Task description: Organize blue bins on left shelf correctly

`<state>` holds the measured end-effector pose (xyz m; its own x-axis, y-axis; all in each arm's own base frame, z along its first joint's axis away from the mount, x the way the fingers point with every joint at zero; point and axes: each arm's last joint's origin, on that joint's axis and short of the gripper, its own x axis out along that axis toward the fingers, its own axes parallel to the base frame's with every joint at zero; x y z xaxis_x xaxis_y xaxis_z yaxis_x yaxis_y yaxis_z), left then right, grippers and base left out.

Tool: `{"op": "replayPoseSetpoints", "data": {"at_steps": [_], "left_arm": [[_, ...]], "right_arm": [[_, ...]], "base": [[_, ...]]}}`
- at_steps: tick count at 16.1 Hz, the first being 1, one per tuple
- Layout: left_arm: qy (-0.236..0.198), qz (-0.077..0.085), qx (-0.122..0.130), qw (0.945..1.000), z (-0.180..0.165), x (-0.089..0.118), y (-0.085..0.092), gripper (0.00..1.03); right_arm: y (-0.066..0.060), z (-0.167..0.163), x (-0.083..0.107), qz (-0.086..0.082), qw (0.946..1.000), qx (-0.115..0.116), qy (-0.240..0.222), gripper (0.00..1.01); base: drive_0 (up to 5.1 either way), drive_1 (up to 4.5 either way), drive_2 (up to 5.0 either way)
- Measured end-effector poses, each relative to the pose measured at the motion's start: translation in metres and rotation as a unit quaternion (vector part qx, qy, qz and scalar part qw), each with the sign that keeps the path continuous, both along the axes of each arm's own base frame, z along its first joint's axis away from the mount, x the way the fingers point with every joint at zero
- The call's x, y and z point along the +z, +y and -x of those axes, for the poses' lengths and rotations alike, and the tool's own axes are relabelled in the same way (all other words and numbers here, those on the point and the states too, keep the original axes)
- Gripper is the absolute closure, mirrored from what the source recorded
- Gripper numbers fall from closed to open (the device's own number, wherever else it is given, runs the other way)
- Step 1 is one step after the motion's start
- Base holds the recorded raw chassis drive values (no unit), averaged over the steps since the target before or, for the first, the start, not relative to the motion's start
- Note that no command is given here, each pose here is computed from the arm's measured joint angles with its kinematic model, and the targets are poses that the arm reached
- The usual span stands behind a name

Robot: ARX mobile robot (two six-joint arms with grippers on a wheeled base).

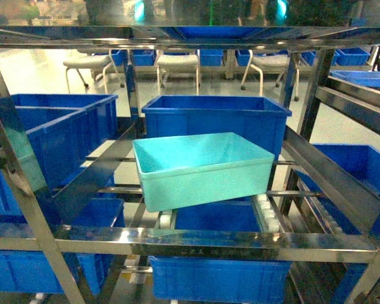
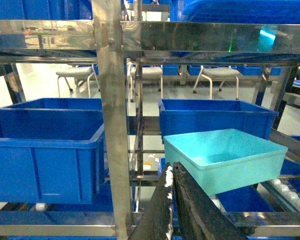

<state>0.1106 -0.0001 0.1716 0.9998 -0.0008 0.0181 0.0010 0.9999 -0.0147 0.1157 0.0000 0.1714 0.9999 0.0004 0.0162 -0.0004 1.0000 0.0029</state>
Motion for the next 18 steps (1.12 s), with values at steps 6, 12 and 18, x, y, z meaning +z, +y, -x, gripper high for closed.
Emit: {"op": "replayPoseSetpoints", "data": {"at_steps": [6,12,18], "left_arm": [[0.011,0.0,0.001,0.9999,0.013,-0.005,0.0,1.01],[0.009,0.0,0.0,1.0,0.013,-0.004,0.0,1.01],[0.009,0.0,0.0,1.0,0.013,-0.004,0.0,0.24]], "right_arm": [[0.0,0.009,-0.001,0.0,1.0,0.0,0.004,0.99],[0.0,0.019,-0.004,0.0,1.0,0.0,0.005,0.99],[0.0,0.019,-0.004,0.001,1.0,0.0,0.005,0.2]], "base": [[0.0,0.0,0.0],[0.0,0.0,0.0],[0.0,0.0,0.0]]}}
